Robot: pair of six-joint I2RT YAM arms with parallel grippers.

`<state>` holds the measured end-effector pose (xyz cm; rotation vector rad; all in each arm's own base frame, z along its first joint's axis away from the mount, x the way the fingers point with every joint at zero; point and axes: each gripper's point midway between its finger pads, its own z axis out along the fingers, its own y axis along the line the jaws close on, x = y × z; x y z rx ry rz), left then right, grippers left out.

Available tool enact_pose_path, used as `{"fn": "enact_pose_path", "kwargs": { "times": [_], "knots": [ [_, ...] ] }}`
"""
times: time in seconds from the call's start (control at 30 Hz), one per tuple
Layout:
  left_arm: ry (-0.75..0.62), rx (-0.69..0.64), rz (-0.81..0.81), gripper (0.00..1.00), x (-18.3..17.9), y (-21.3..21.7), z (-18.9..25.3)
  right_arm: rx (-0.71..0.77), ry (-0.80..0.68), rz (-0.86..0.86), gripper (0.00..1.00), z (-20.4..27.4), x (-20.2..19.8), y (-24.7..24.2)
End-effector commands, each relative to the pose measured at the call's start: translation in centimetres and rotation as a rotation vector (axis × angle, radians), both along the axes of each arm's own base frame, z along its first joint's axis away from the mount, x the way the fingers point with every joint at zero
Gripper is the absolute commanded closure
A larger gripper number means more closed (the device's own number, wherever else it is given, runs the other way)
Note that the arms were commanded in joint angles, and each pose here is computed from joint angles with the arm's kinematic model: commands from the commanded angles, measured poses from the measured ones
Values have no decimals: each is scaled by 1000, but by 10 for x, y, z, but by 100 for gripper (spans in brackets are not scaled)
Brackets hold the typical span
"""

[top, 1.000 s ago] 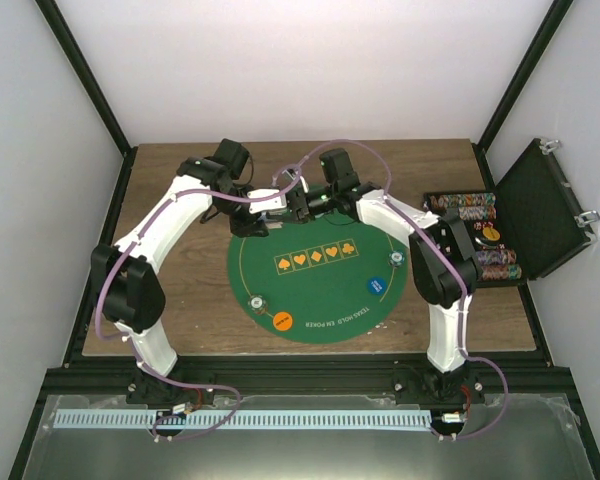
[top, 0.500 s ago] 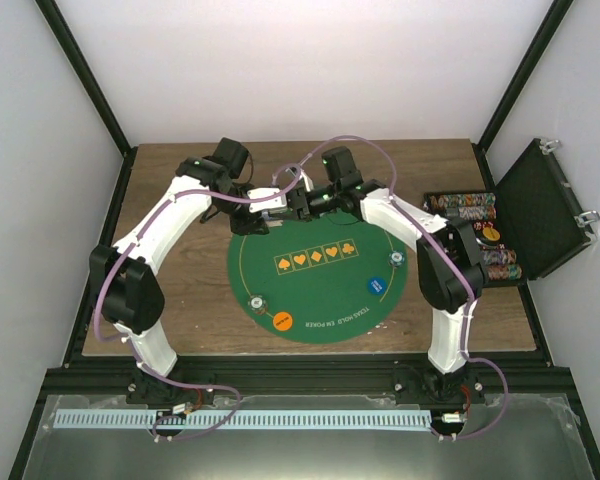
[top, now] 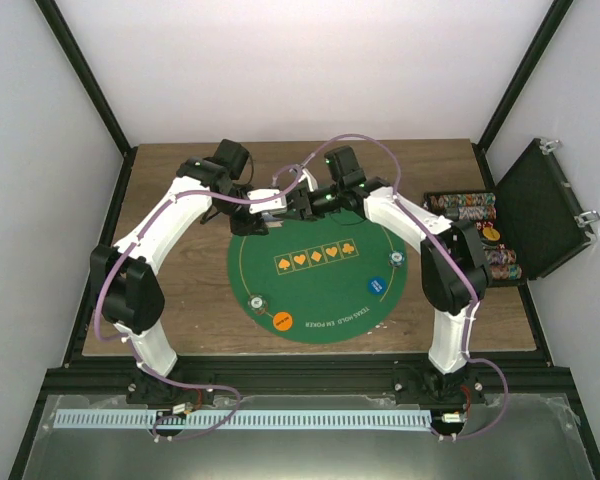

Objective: Distribute texas hold em gaming equipment

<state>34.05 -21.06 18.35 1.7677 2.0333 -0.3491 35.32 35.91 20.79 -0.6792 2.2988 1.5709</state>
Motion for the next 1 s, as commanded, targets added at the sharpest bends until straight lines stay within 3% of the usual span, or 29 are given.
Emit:
{"fn": "enact_pose_path", "kwargs": {
  "times": [0.0,0.53,0.97],
  "knots": [
    [-22,-25,-13,55,-4,-2,11,13,-70,-15,57,28,7,-5],
    [-11,-25,2,54,-4,-1,8,14,-118,-12,50,43,7,-6],
    [-10,-21,19,54,-2,0,8,4,-150,-31,65,49,8,-9]
  ]
}}
